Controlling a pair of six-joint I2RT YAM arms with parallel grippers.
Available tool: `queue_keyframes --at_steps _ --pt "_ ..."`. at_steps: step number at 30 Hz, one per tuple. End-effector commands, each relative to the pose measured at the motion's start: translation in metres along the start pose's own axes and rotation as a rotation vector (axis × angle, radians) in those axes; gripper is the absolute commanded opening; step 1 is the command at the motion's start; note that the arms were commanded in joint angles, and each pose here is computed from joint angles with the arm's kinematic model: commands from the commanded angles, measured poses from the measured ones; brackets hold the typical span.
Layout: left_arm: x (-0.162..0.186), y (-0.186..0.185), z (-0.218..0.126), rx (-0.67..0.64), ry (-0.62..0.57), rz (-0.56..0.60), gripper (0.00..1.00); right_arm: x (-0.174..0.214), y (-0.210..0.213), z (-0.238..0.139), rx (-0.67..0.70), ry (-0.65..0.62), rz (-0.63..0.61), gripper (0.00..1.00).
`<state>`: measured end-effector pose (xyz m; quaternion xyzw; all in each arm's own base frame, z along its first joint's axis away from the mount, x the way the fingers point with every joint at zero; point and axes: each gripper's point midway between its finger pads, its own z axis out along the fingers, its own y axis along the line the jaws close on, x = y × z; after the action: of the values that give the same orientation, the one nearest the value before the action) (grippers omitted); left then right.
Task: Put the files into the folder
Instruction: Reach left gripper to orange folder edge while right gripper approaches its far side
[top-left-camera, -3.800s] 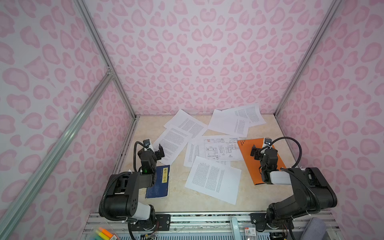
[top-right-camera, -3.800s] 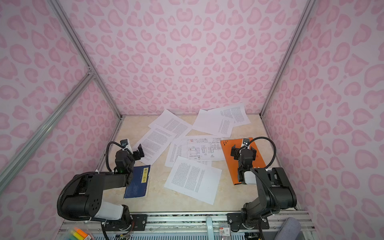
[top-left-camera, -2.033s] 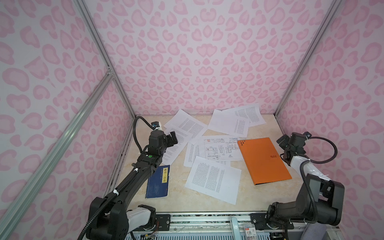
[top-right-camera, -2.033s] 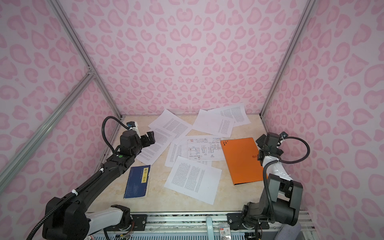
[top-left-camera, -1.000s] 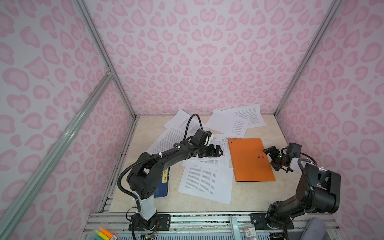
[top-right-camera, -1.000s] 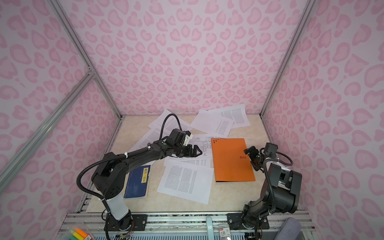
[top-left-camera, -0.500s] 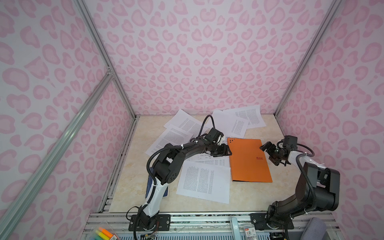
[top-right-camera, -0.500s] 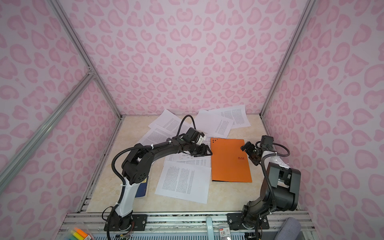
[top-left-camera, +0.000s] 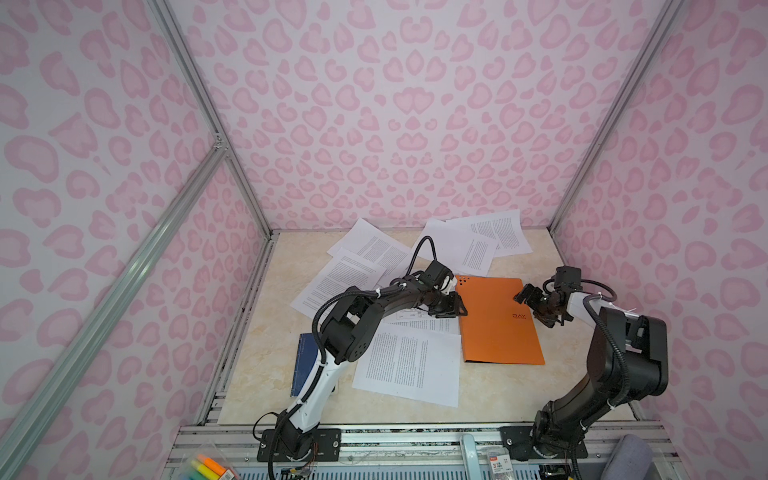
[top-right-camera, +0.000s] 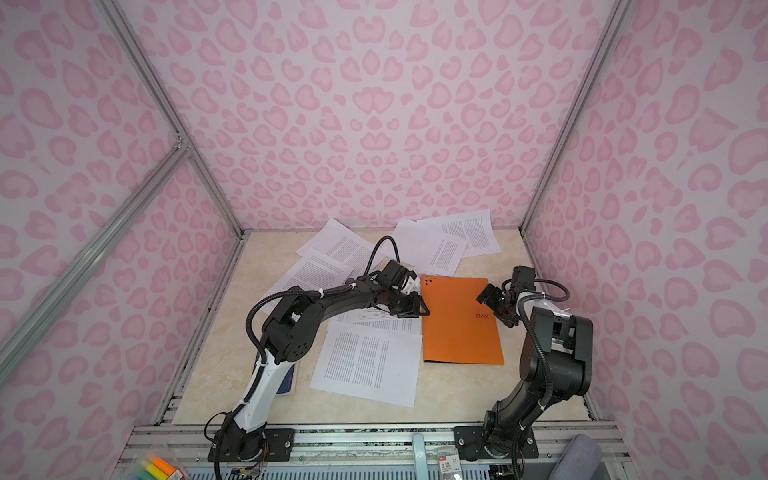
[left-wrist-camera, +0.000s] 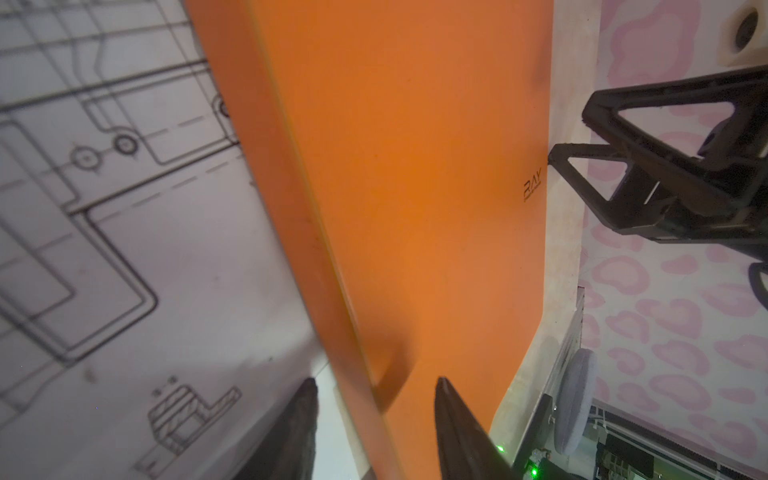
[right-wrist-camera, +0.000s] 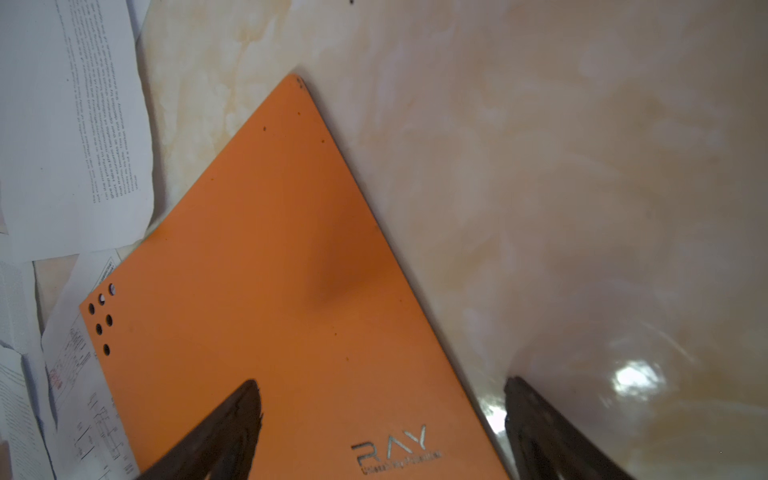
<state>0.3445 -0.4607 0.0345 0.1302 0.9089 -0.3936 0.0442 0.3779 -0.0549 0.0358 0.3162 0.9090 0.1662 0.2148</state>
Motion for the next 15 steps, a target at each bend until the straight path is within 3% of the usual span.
queue_keyframes --at_steps 1,8,15 --pt "0.004 0.007 0.008 -0.007 0.024 -0.02 0.45 0.013 0.007 0.001 -0.059 0.061 0.044 0.92" --pt "0.007 0.014 0.017 -0.007 0.043 -0.034 0.42 0.003 0.02 -0.007 -0.215 0.063 0.134 0.89" --pt "0.007 0.016 0.019 -0.007 0.047 -0.04 0.41 -0.004 0.028 -0.018 -0.281 0.042 0.163 0.88"
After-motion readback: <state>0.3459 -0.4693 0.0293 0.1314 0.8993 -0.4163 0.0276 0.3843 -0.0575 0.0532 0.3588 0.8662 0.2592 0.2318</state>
